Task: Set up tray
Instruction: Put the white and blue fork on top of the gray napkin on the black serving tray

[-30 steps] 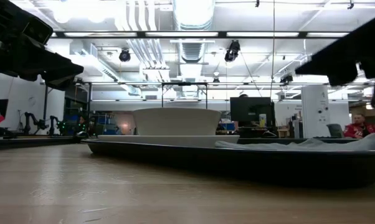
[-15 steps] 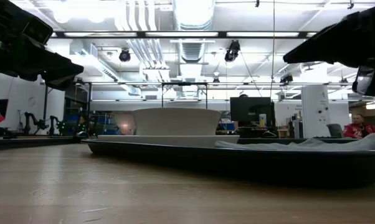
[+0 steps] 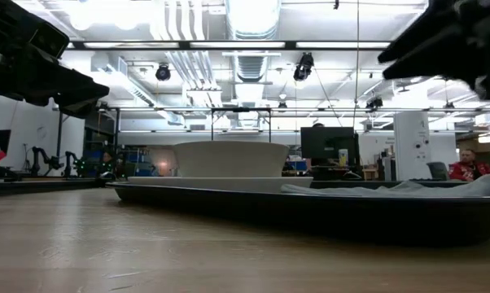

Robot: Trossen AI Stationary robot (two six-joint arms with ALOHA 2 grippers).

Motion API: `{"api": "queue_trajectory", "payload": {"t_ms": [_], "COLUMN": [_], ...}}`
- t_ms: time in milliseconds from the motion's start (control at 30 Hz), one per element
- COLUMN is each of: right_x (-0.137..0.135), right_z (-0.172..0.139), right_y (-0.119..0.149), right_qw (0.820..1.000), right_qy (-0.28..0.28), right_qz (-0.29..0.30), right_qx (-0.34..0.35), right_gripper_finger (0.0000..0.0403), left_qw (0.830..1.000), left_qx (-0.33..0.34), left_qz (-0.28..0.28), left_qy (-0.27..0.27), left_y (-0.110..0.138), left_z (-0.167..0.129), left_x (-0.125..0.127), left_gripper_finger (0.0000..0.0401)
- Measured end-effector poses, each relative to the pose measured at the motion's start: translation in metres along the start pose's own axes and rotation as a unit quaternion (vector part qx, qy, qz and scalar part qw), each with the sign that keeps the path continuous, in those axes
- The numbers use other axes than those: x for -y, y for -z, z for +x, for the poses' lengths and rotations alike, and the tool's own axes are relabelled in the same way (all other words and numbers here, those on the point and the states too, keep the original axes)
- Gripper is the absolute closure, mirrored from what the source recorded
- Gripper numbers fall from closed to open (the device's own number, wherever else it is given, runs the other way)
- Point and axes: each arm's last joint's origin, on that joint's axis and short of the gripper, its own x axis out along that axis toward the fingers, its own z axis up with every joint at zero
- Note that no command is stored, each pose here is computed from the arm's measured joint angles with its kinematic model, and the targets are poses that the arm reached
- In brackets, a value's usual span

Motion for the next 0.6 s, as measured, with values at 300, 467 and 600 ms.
{"api": "queue_trajectory", "payload": {"t_ms": [300,467,600], "right_x": [-0.006,-0.005,-0.011], "right_z": [-0.02,-0.028,-0.037], "right_y": [0.015,0.017,0.024], "right_qw": [0.998,0.997,0.99], "right_qy": [0.015,0.012,0.002], "right_qz": [-0.056,-0.08,-0.14], "right_qx": [-0.01,-0.016,-0.015], "right_gripper_finger": [0.0159,0.0161,0.0161], "left_qw": [1.0,1.0,1.0], "left_qx": [0.0,0.0,0.0], "left_qz": [0.0,0.0,0.0], "left_qy": [0.0,0.0,0.0], "left_y": [0.0,0.0,0.0], "left_z": [0.0,0.0,0.0], "left_x": [0.0,0.0,0.0], "left_gripper_finger": [0.0265,0.0265,0.0265]}}
